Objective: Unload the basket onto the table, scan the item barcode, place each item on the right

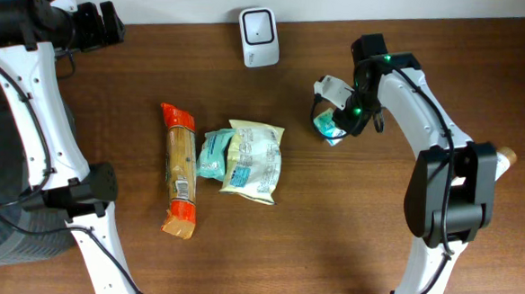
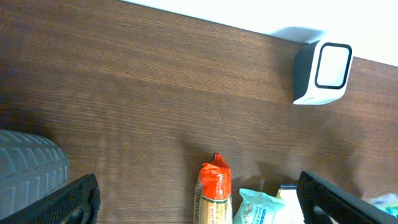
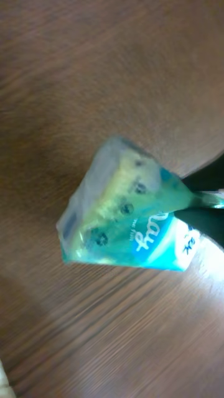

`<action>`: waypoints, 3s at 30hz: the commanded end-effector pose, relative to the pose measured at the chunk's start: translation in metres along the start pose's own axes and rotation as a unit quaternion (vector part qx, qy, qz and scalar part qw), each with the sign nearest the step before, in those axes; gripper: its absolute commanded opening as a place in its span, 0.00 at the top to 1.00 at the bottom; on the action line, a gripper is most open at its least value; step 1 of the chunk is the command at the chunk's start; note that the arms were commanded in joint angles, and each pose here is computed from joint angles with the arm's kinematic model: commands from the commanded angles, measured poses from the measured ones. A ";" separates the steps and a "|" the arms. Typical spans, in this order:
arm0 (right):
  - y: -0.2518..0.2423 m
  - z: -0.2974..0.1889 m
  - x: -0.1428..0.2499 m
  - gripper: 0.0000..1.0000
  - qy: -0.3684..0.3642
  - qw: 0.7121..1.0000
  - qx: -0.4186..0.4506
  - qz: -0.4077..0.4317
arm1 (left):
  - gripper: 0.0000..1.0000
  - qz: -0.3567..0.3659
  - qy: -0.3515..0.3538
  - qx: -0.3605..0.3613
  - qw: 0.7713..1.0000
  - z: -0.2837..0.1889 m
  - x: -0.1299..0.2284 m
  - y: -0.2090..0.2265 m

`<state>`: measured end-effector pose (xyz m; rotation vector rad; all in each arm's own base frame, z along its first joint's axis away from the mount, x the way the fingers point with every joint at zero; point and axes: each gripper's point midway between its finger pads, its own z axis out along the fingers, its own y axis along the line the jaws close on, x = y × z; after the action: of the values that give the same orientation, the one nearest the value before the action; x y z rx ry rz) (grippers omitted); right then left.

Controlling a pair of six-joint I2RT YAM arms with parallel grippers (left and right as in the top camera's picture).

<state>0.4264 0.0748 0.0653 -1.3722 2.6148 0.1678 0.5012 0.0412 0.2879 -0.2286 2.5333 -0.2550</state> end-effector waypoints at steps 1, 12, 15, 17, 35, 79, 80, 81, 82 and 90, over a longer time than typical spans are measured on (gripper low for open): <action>-0.001 -0.003 -0.001 0.49 -0.003 1.000 0.003 -0.024 | 0.01 0.007 -0.005 -0.001 1.000 -0.004 -0.001 0.001; -0.006 0.038 0.002 0.42 -0.085 0.830 -0.091 0.544 | 0.01 0.007 -0.005 -0.001 1.000 -0.004 -0.001 0.001; -0.012 0.048 0.001 0.44 -0.107 0.836 -0.080 0.532 | 0.01 0.007 -0.005 -0.001 1.000 -0.004 -0.001 0.001; -0.014 0.056 0.004 0.45 -0.103 0.842 -0.074 0.525 | 0.01 0.007 -0.005 -0.001 1.000 -0.004 -0.001 0.001; 0.065 -0.109 -0.099 0.96 -0.053 0.498 -0.629 0.595 | 0.01 0.007 -0.005 -0.001 1.000 -0.004 -0.001 0.001; -0.100 -0.045 -0.272 0.96 -0.379 0.800 0.325 0.331 | 0.01 0.007 -0.005 -0.001 1.000 -0.004 -0.001 0.001; -0.099 -0.038 -0.272 0.96 -0.375 0.803 0.325 0.330 | 0.01 0.007 -0.005 -0.001 1.000 -0.004 -0.001 0.001; -0.097 -0.033 -0.273 0.96 -0.372 0.806 0.323 0.329 | 0.01 0.007 -0.005 -0.001 1.000 -0.004 -0.001 0.001; -0.095 -0.027 -0.276 0.96 -0.375 0.806 0.322 0.327 | 0.01 0.007 -0.005 -0.001 1.000 -0.004 -0.001 0.001; -0.086 -0.058 -0.286 0.96 -0.392 0.812 0.308 0.302 | 0.01 0.007 -0.005 -0.001 1.000 -0.004 -0.001 0.001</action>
<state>0.6559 0.2349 0.1457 -0.1048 2.0181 -0.0990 0.5011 0.0412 0.2878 -0.2287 2.5337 -0.2550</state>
